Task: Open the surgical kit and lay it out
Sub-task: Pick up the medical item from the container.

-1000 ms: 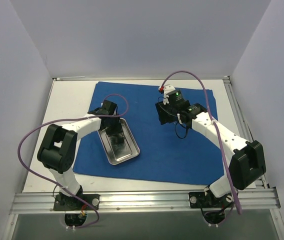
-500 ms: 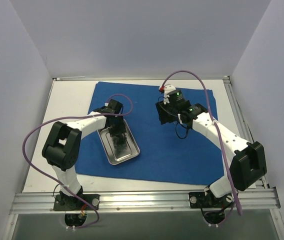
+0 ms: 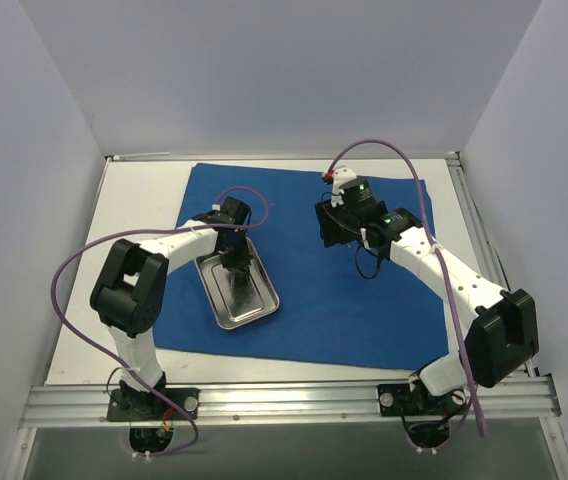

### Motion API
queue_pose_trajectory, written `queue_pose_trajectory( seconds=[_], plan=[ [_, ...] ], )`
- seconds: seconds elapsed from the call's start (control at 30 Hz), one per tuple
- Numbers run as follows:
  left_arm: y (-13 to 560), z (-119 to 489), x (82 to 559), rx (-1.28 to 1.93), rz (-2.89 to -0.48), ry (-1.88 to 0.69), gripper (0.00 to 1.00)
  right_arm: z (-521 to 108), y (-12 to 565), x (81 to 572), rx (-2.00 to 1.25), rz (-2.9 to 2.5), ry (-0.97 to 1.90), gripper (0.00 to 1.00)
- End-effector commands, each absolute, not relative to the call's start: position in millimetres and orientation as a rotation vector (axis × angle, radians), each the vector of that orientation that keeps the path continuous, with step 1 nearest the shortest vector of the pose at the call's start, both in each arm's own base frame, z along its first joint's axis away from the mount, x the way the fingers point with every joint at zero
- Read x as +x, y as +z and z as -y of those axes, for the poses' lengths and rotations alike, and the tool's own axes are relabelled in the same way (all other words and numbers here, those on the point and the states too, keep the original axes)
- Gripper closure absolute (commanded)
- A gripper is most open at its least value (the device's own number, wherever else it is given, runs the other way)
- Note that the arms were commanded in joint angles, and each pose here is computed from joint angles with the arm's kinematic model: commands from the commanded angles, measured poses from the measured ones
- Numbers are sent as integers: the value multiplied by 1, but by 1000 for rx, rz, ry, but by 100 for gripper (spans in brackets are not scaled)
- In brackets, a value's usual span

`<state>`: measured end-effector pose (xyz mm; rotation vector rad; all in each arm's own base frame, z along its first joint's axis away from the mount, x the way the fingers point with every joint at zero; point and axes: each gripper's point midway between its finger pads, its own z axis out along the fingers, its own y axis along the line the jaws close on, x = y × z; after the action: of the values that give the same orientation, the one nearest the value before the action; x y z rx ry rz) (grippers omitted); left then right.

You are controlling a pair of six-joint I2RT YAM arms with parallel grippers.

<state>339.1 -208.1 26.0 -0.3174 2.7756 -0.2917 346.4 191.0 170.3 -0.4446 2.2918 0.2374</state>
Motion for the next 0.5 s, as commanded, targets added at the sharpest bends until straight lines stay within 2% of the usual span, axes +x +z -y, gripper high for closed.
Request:
queue_pose_trajectory(
  seconds=[0.0,0.13,0.33,0.47],
  plan=[
    [11,198,331,-302,-2819,-197,79,-187,189,346,-427,-2242,252,47],
    [11,195,328,-268,-2824,-180,97,-189,191,346,-423,-2239,261,47],
    [40,187,325,-233,-2756,-191,98,-196,198,345,-421,-2229,307,47],
    [90,190,324,-162,-2629,-303,98,-212,201,345,-434,-2224,404,47]
  ],
)
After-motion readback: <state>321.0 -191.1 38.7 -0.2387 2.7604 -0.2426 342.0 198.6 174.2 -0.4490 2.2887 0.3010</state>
